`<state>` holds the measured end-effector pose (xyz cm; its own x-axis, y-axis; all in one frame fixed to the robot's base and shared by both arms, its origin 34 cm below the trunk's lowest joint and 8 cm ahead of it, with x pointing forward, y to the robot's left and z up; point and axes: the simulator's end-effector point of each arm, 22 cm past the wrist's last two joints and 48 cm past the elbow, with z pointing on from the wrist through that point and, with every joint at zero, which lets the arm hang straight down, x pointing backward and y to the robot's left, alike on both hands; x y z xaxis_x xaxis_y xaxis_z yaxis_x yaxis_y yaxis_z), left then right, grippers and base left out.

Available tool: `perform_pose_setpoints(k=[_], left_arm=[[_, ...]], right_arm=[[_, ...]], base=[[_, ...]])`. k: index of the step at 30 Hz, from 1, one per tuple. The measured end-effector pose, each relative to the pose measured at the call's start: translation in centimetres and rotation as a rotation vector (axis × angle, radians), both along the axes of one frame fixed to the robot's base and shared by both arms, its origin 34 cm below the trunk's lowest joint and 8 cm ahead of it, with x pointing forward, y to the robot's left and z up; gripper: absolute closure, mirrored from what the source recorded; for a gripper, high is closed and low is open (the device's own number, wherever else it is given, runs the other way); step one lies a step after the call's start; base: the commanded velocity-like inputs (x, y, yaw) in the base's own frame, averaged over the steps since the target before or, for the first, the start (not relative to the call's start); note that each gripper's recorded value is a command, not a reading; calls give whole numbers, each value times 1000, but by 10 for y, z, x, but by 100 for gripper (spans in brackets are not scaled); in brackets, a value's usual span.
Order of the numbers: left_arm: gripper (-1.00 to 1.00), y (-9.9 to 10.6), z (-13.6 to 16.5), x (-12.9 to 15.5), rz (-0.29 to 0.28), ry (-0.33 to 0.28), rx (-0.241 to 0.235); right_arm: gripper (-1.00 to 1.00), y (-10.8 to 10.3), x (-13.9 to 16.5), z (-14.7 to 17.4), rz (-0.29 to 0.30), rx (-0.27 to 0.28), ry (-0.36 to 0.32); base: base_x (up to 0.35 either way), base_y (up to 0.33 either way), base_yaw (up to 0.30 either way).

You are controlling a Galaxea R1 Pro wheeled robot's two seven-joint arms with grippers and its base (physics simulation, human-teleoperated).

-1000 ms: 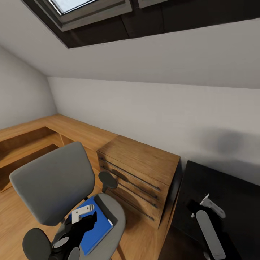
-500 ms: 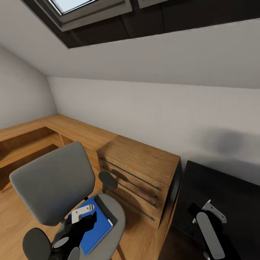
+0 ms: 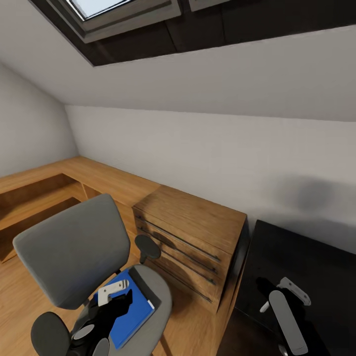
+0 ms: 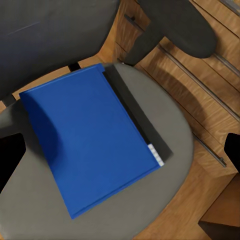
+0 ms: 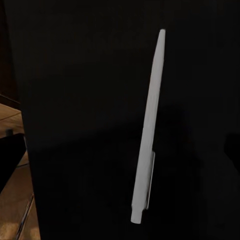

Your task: In the bedroom, organize the workspace by keeping the computer under the desk, ensuring the monitor is on the desk, placing the keyboard on the desk next to the monitor, placing the mouse on the desk next to the keyboard, moving the folder from the swivel chair onto the desk next to the mouse, stacking the notebook on top of the folder with the pen on top of the notebook, and positioning the swivel chair next to the desk.

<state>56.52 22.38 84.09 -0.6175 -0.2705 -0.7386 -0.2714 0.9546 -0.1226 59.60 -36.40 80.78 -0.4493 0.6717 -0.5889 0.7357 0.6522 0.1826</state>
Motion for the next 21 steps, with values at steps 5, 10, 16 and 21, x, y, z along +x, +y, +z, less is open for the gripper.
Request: perform_pose_setpoints(k=[5,10,16,21], left_arm=[[-100,0,0,0,0,0,0],[-100,0,0,0,0,0,0],[-100,0,0,0,1,-2,0],[-100,2,0,0,4,-1,1]], right_arm=[[-100,-1,1,1,-3,-1,-5],[-100,0,11,22,-3,-9,-58],[-100,17,25,48,37,-12,-125],[-100,94,37,51,233,-27,-135]], base=[[0,0,0],[0,0,0],[0,0,0],[0,0,101]])
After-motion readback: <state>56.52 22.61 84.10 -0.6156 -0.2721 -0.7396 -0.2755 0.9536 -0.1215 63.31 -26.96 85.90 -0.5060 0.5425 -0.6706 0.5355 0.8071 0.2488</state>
